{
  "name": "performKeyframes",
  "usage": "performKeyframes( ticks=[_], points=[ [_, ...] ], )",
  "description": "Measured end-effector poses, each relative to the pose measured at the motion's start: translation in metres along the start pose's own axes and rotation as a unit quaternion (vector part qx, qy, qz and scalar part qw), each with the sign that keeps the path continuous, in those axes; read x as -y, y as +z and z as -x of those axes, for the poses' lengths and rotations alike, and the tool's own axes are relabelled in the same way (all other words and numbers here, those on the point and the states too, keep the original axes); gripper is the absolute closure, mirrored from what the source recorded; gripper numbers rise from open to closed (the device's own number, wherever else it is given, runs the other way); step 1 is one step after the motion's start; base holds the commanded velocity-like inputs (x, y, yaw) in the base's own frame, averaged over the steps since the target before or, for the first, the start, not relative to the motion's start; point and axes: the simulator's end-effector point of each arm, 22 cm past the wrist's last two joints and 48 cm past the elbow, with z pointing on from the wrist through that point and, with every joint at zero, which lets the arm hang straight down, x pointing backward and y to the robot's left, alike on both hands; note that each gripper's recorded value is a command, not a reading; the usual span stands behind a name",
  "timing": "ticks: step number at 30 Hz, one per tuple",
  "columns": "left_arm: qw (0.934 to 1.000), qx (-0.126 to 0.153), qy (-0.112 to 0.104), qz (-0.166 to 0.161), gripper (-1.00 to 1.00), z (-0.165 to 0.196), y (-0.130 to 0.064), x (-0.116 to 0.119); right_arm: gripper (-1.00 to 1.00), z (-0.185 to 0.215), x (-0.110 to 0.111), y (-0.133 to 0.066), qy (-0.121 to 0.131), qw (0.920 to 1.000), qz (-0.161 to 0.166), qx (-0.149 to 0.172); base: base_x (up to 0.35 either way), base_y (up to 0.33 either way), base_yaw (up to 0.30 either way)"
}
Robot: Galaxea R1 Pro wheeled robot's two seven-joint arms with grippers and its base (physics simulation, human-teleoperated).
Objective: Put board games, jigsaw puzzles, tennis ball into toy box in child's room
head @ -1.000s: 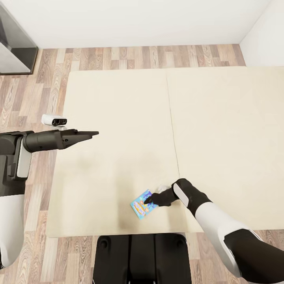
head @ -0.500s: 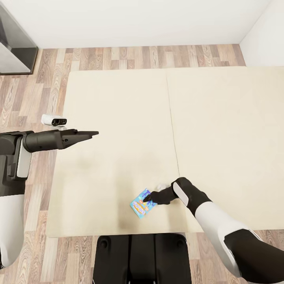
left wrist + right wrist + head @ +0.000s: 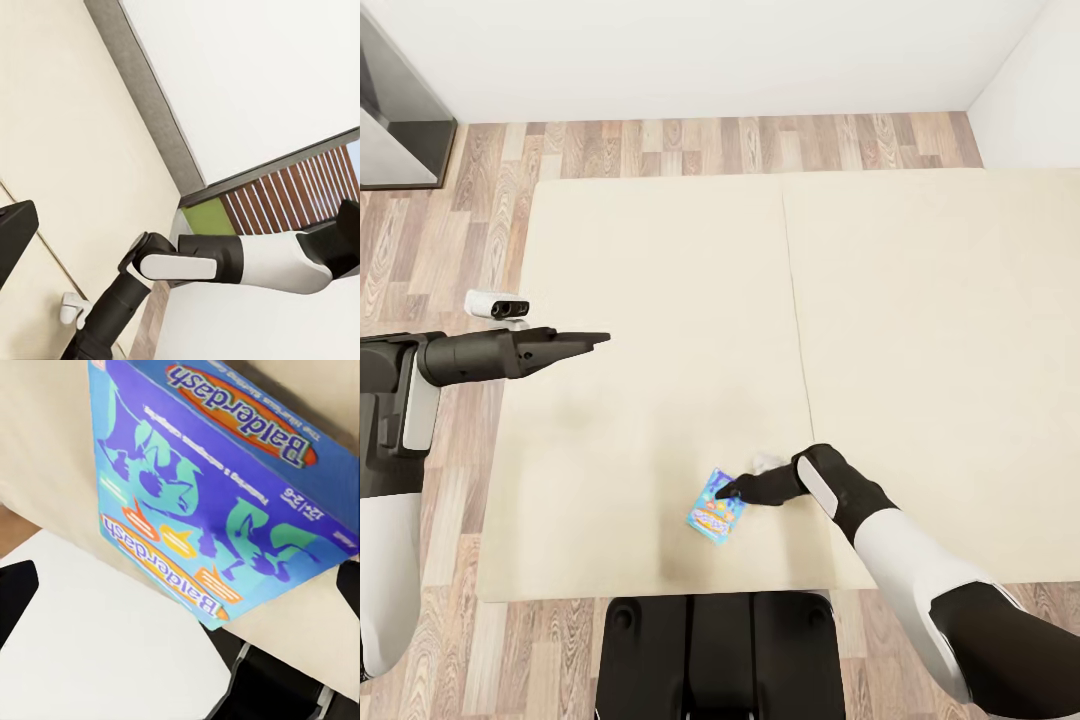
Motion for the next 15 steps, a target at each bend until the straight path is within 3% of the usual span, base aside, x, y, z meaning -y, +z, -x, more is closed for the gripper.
performKeyframes(
  ticks=[15],
  points=[
    [1.0000, -0.001, -0.001, 0.000, -1.00, -0.0016, 0.0003, -0.0005, -1.00, 0.0026, -0.0010, 0.0005, -0.003, 1.0000, 0.001, 0.006, 0.000, 0.000, 0.000]
  ],
)
